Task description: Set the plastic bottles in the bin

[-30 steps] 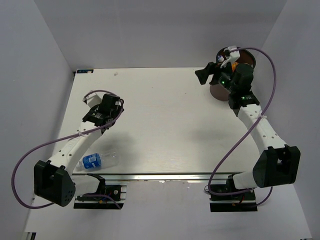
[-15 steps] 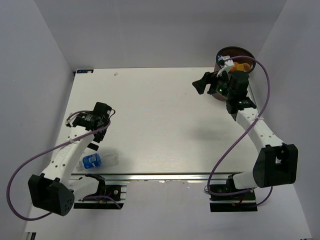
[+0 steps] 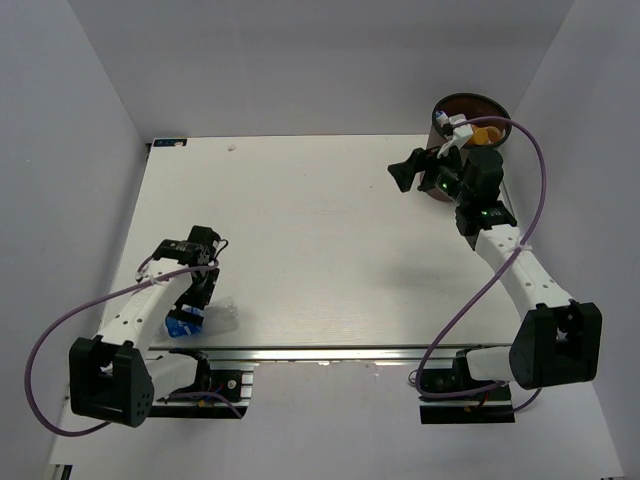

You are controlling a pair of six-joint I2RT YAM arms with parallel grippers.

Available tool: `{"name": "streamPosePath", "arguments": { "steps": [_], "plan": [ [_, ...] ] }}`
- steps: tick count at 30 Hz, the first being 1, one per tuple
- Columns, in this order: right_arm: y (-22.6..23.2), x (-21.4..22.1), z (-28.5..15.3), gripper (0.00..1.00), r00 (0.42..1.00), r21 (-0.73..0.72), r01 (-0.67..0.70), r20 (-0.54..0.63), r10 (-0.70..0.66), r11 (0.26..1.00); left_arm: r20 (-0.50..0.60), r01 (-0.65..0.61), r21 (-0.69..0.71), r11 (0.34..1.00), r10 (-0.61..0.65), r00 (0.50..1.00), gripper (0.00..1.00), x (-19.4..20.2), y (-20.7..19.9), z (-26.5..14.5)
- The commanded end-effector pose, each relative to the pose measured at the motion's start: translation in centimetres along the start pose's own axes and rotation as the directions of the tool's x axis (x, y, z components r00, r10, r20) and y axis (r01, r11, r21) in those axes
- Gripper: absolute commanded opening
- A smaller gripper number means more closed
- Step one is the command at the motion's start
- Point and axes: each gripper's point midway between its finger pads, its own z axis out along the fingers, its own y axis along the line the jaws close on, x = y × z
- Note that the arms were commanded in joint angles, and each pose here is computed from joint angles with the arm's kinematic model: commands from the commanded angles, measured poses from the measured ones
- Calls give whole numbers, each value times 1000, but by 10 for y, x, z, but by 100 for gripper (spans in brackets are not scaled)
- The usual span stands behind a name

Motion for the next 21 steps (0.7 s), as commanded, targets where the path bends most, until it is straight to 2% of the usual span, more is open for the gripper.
{"name": "streamPosePath", "arguments": {
  "steps": [1, 11, 21],
  "plan": [
    [2, -23, -3, 89, 995, 10, 62, 79, -62, 998, -14, 17, -12, 1000, -17, 1000, 98, 1, 0, 5],
    [2, -17, 3, 89, 997, -10, 66, 46, -65, 998, 14, 68, -68, 995, -67, 998, 98, -4, 20, 24],
    [0, -17, 3, 89, 997, -8, 70, 42, -69, 998, 2, 51, -99, 994, -52, 999, 98, 3, 20, 42]
  ]
}}
